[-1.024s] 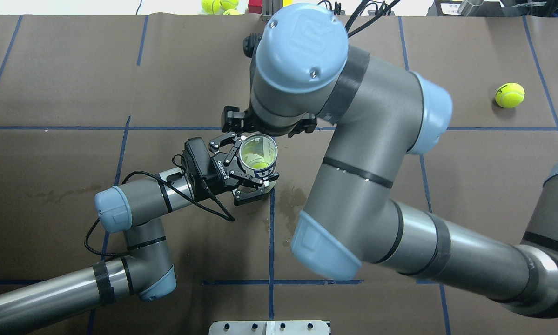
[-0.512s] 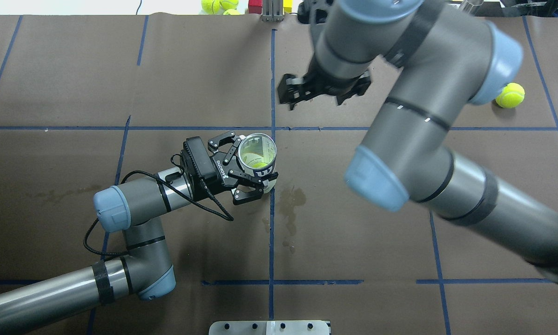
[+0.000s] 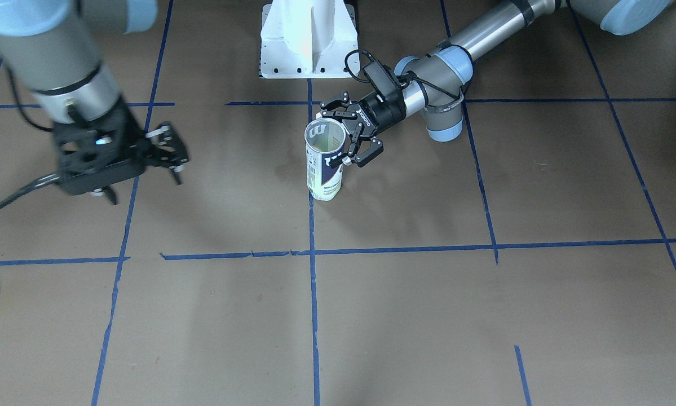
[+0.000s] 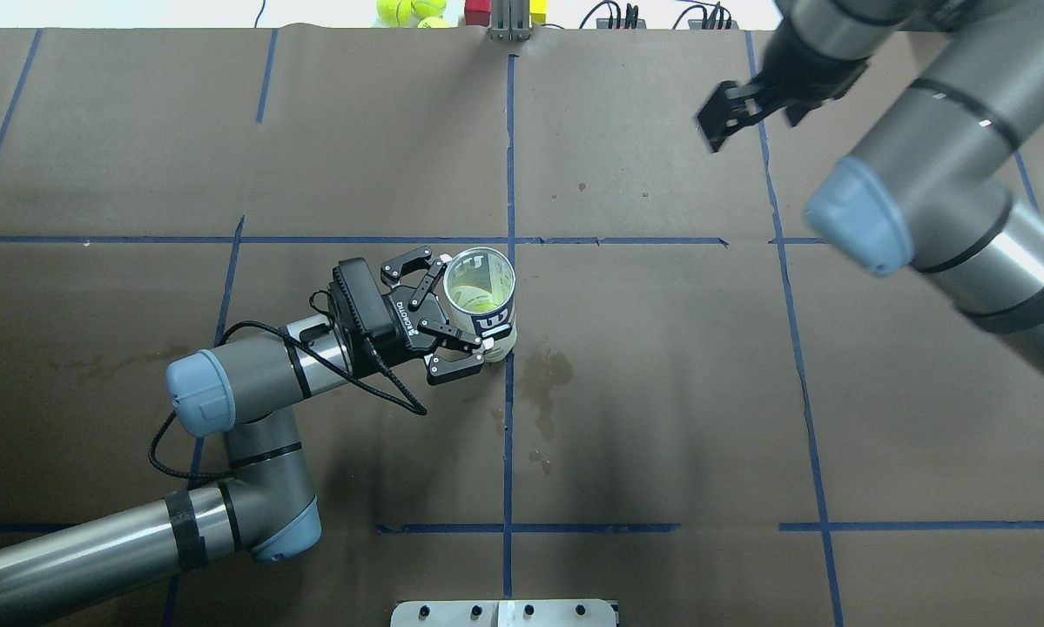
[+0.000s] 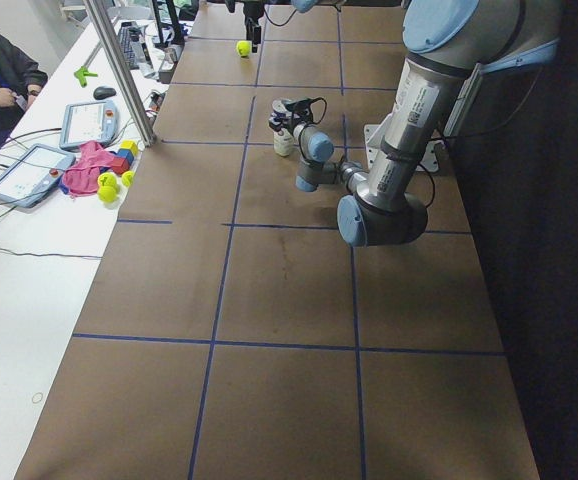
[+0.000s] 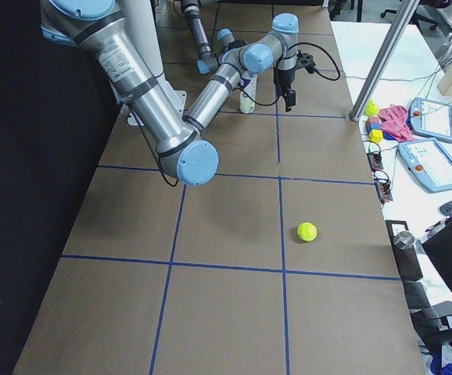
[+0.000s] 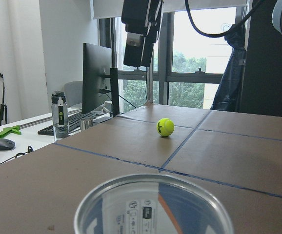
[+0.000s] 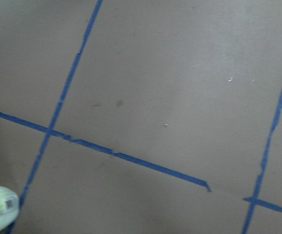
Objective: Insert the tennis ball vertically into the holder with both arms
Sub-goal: 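Release the ball into the can and withdraw the right gripper, then grasp the second tennis ball with the right gripper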
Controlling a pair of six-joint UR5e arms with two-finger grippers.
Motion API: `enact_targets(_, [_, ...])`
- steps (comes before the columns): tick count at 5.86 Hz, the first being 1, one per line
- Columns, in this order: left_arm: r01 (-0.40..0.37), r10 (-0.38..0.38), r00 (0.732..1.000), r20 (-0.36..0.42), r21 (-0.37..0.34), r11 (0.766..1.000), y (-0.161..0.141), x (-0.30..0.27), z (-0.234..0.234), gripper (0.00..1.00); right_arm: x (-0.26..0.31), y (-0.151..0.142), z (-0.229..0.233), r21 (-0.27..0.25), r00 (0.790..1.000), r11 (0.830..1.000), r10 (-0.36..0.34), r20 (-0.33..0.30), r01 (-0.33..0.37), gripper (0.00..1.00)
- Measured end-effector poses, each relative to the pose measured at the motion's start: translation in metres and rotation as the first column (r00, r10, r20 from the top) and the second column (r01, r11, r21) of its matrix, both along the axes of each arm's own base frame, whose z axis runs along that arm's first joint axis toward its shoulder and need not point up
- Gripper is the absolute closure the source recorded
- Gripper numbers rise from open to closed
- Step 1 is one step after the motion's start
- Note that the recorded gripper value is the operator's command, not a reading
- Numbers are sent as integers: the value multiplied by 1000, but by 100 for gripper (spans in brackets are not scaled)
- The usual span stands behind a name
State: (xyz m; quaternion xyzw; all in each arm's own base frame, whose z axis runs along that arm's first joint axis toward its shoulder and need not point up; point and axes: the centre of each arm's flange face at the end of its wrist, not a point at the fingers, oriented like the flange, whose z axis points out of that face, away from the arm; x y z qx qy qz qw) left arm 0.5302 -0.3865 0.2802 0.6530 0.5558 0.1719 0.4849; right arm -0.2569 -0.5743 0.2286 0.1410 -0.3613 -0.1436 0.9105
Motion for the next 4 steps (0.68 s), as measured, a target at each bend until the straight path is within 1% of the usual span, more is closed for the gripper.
enact_targets(1, [0, 0, 1000, -2, 1, 1000, 1, -1, 1, 0, 45, -20, 46, 23, 998, 998, -58, -36, 59, 1])
enact_targets(2, [0, 0, 1000, -4, 2, 1000, 1, -1, 1, 0, 81, -43, 91, 31, 991, 992, -123, -56, 125, 1])
enact_targets(3, [1, -1, 1000, -4, 2, 1000, 0, -1, 1, 0, 101, -63, 137, 52, 985, 985, -161, -59, 164, 1])
enact_targets(4, [1, -1, 1000, -3, 3, 1000, 0, -2, 2, 0, 110, -82, 196, 93, 983, 979, -175, -57, 180, 1])
